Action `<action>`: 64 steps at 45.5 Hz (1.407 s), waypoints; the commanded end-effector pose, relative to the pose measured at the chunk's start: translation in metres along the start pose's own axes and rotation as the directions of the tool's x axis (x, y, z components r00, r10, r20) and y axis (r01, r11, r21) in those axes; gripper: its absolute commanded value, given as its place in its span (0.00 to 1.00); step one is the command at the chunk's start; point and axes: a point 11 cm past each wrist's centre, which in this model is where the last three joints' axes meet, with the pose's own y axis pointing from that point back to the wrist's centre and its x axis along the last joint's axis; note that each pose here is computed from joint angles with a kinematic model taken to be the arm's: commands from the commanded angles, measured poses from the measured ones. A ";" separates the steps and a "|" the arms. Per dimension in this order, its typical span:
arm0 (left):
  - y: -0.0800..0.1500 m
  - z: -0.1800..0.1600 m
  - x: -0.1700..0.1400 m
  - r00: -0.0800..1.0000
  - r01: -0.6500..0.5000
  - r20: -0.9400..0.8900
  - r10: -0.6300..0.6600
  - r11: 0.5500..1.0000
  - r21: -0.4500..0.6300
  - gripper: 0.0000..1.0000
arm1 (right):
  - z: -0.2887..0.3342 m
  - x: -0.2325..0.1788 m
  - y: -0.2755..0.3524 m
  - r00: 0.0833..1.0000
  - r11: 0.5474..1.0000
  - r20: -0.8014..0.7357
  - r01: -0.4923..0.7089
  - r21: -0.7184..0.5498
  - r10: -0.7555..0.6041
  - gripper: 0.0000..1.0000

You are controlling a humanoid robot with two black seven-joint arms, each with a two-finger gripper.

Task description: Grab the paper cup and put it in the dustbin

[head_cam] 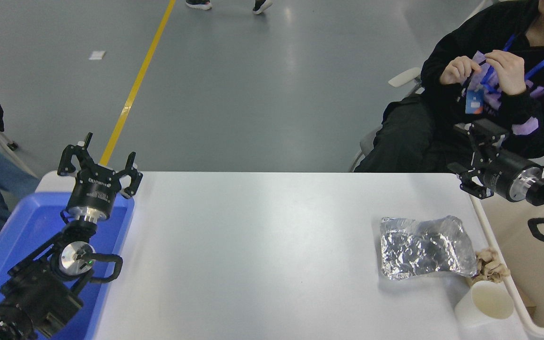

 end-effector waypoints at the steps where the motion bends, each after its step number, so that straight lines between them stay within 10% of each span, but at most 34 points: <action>1: 0.000 0.000 0.000 1.000 0.000 0.001 0.000 1.000 0.002 0.98 | -0.066 0.022 0.040 0.965 0.976 -0.211 0.116 -0.186 -0.155 1.00; 26: 0.000 0.000 0.000 1.000 0.000 0.001 0.000 1.000 0.002 0.98 | -0.159 -0.078 0.042 0.541 0.755 -0.561 0.246 -0.608 -0.627 1.00; 64: 0.000 0.000 0.000 1.000 0.001 0.003 -0.001 1.000 0.004 0.98 | -0.218 -0.072 0.082 0.514 0.775 -0.667 -0.008 -0.632 -0.539 1.00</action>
